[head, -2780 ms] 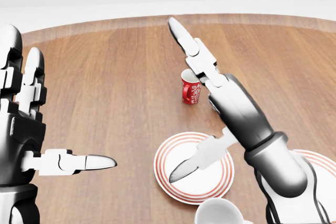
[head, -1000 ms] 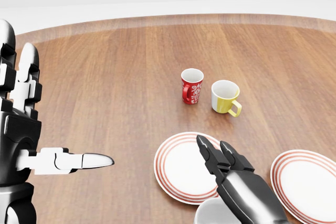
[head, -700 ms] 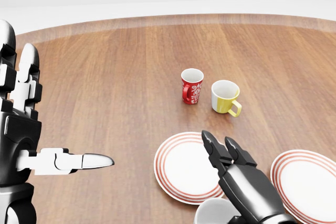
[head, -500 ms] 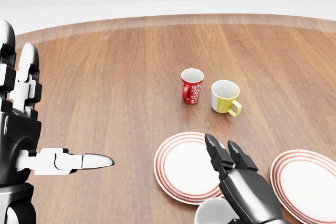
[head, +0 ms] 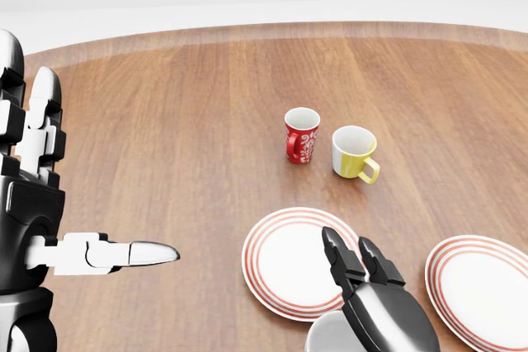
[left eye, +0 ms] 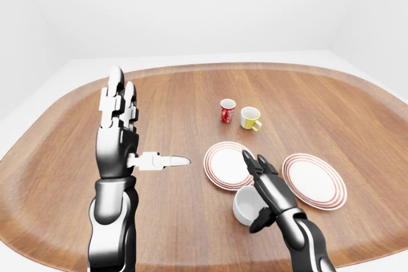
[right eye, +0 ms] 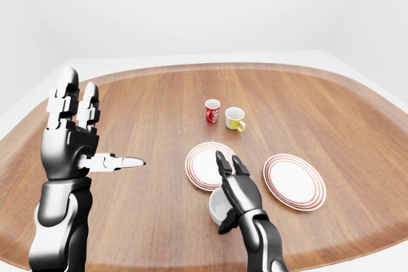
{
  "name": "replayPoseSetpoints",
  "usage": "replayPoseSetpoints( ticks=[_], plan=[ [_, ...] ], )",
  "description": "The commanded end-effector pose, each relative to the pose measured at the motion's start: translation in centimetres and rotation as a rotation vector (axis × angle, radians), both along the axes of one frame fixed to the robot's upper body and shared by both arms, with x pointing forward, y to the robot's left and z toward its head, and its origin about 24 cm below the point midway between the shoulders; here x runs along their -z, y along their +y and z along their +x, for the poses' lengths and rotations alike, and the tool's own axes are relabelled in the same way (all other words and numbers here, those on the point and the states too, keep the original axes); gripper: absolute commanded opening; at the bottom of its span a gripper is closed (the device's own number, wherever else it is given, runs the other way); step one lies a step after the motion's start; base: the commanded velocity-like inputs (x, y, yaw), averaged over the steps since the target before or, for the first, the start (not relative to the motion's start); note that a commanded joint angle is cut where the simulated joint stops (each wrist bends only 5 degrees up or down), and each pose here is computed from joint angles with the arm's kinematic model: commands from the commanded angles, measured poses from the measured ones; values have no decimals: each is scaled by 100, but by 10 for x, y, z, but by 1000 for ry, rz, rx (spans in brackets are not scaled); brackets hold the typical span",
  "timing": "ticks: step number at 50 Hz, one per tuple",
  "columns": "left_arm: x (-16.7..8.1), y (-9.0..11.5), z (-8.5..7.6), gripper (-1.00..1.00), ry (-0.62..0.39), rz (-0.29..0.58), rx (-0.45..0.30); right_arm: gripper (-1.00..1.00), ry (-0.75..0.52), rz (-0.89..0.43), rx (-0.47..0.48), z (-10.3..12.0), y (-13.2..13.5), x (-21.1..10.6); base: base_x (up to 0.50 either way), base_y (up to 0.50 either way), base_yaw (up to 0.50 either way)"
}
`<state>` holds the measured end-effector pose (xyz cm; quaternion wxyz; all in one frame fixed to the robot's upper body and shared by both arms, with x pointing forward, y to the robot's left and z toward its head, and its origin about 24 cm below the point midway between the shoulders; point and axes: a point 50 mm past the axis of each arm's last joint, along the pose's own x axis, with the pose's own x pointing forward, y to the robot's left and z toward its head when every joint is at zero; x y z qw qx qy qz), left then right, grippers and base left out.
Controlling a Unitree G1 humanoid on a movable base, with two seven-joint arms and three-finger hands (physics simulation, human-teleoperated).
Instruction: Put the white mug on the left plate.
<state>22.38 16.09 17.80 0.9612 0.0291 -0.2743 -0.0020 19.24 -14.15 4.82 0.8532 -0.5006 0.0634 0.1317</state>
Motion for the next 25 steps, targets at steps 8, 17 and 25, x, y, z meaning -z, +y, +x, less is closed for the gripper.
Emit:
replayPoseSetpoints(
  ticks=[8, 17, 25],
  plan=[
    [1, 0, 0, 100, 6, 0, 0, 100, -20, -51, 21, 9, -3, 2, 0, 0, 0],
    [1, -1, 0, 100, 3, 0, 2, 100, -31, -64, 14, 18, -3, -1, 0, 0, 0],
    [0, -1, 0, 100, 1, 1, 3, 100, -28, -68, 12, 21, -1, 0, 0, 0, 0]
  ],
)
